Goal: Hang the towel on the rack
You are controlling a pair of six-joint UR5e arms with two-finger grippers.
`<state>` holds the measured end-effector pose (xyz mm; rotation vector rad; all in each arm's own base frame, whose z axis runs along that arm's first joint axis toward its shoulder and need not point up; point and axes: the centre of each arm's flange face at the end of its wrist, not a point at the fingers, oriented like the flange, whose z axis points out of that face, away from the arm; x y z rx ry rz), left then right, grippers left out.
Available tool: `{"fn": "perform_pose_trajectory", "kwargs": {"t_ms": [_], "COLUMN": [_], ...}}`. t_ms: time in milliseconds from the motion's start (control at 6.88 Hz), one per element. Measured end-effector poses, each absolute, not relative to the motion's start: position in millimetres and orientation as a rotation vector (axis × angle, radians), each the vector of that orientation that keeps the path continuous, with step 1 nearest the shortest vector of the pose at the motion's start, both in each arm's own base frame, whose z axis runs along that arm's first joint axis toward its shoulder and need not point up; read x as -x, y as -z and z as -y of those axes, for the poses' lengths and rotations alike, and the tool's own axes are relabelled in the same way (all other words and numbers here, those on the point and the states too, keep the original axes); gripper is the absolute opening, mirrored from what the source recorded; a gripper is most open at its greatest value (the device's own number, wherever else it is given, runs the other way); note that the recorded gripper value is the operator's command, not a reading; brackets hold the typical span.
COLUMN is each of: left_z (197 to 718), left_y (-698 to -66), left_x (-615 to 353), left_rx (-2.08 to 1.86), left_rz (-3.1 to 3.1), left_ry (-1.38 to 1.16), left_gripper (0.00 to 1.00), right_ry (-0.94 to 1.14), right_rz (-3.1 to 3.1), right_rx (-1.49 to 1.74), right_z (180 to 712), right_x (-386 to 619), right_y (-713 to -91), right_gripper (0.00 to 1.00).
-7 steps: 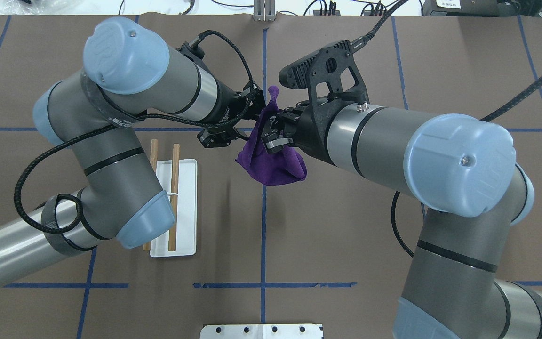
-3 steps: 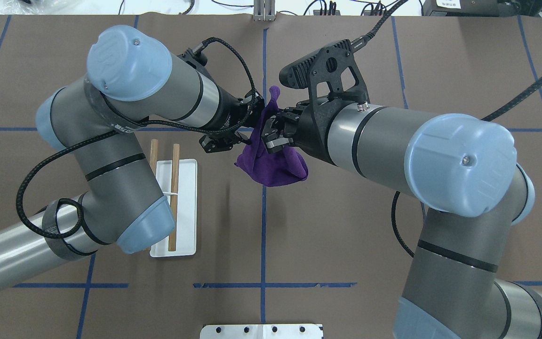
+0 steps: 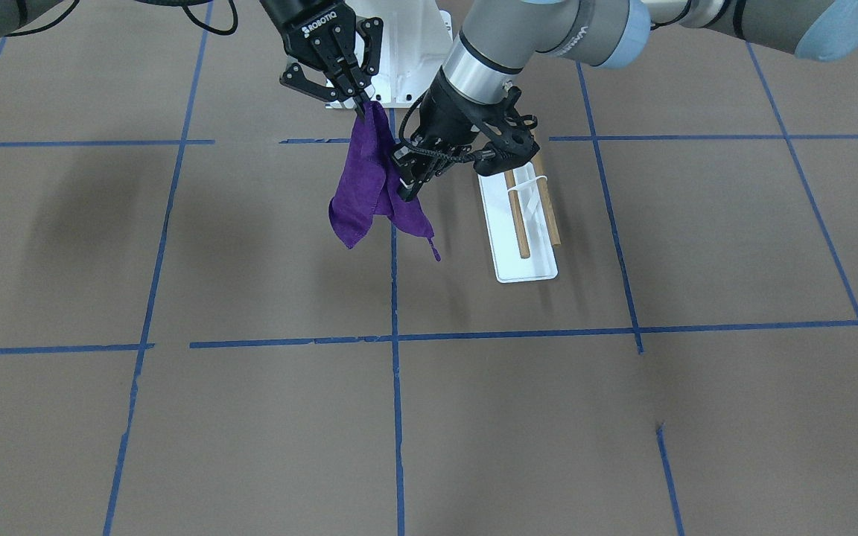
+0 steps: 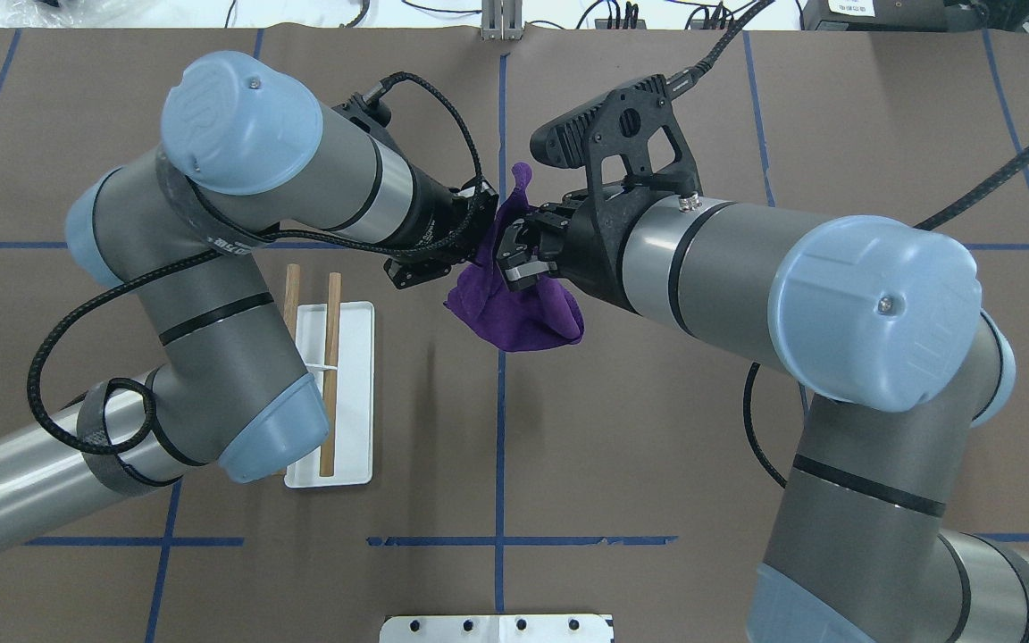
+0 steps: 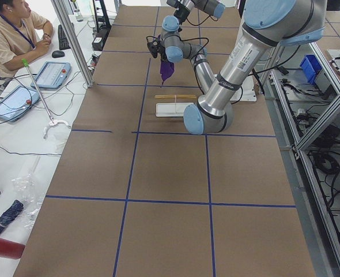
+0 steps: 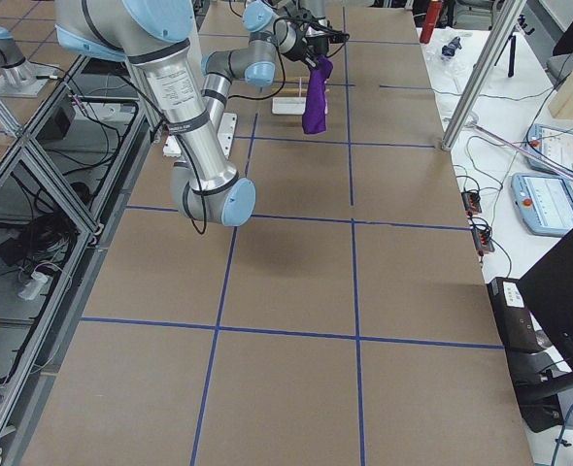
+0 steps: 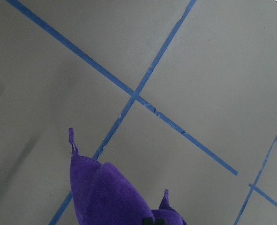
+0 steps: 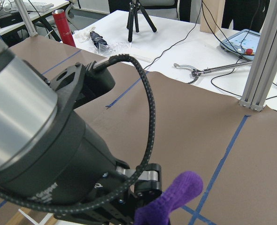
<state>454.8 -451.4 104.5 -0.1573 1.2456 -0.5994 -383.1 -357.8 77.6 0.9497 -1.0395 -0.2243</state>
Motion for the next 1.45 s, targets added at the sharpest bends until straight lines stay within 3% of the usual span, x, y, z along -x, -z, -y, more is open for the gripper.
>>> {"fn": "perform_pose_trajectory", "kwargs": {"t_ms": [145,291,727,1455], "left_z": [451,450,439,417], "left_y": [-104,-103,-123,-223], "left_x": [-454,-453,-435,-372], "left_rx": [0.157,0.156,0.126,-0.046], "left_rz": [-1.248,-1.25,-1.245,-1.139], "left_ry": [0.598,0.597,0.564,0.357], "left_gripper": [0.0,0.0,0.0,0.0], "right_ry": [0.229,0.234,0.273,0.363], "right_rz": [1.04,1.043,0.962,0.687], "right_rx": [-0.948,-0.942,-0.773,-0.39], "right_z": [358,357,366,438], "right_x": [383,384,386,312], "right_y": [-78,-78,-103,-206], "right_gripper": [0.93,0.98,1.0,1.0]}}
